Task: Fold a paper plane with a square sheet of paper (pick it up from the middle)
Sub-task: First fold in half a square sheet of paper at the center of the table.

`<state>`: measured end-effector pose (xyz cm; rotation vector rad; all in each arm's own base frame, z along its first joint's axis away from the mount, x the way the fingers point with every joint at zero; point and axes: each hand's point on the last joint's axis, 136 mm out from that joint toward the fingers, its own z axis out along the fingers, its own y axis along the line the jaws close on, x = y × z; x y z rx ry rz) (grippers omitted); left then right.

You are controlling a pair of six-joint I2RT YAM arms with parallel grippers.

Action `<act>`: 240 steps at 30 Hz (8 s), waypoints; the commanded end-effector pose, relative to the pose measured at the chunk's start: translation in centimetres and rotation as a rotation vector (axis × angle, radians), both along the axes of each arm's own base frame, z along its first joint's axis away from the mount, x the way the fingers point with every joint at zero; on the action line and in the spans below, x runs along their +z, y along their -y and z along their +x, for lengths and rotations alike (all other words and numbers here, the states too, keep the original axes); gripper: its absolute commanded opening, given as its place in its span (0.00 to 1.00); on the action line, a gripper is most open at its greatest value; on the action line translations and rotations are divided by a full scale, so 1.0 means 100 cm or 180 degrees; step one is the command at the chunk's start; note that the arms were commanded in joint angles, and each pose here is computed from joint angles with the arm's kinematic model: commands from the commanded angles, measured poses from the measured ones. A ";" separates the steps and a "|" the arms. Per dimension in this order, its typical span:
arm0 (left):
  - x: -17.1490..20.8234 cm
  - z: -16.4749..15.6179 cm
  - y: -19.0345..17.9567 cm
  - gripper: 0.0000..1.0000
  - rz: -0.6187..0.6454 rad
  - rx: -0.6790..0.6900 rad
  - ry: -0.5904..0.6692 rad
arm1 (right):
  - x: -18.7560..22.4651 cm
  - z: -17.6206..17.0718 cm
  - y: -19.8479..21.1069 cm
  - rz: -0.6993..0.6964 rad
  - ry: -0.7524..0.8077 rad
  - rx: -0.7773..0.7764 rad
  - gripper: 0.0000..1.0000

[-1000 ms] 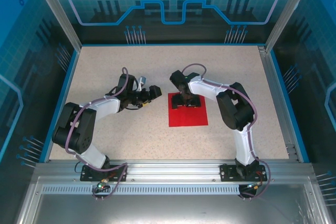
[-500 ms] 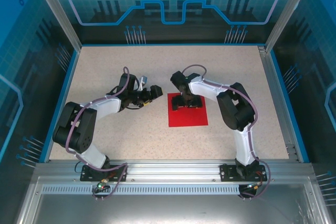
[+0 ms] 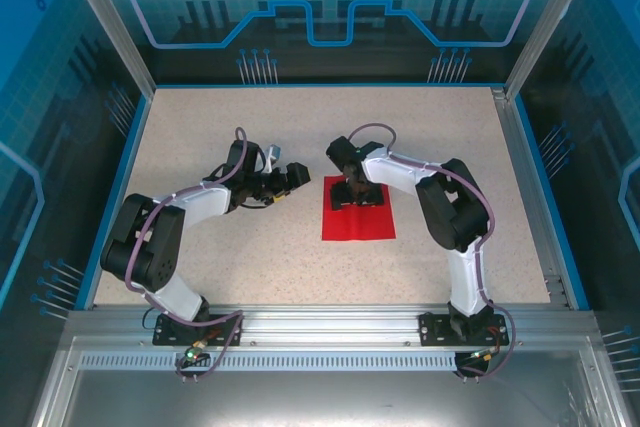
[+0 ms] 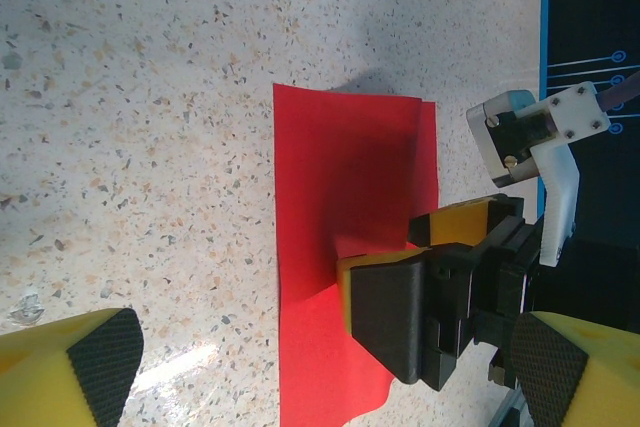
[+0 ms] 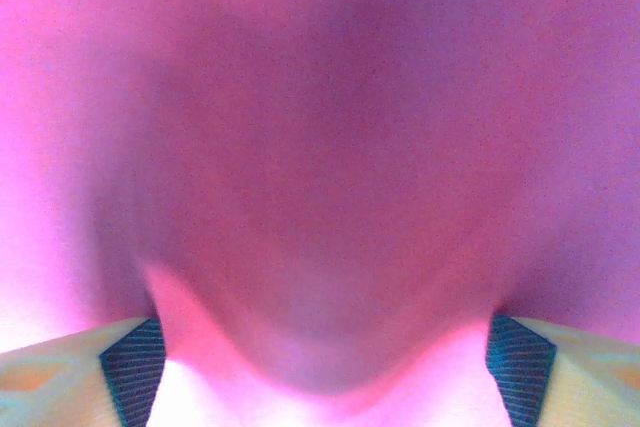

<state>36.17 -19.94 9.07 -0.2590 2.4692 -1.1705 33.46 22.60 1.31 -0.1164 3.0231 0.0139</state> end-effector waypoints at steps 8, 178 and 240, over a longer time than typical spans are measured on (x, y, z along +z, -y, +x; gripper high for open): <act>0.006 0.004 0.003 0.99 0.0044 -0.0031 0.0049 | 0.010 -0.003 0.000 0.0185 -0.0057 -0.0072 0.46; -0.026 0.039 0.041 0.49 0.0271 0.0386 -0.0507 | -0.009 0.029 0.038 0.1045 -0.0470 -0.0865 0.53; -0.022 0.038 0.047 0.48 0.0213 0.0197 -0.0508 | -0.032 0.022 0.053 0.0596 -0.0731 -0.0974 0.54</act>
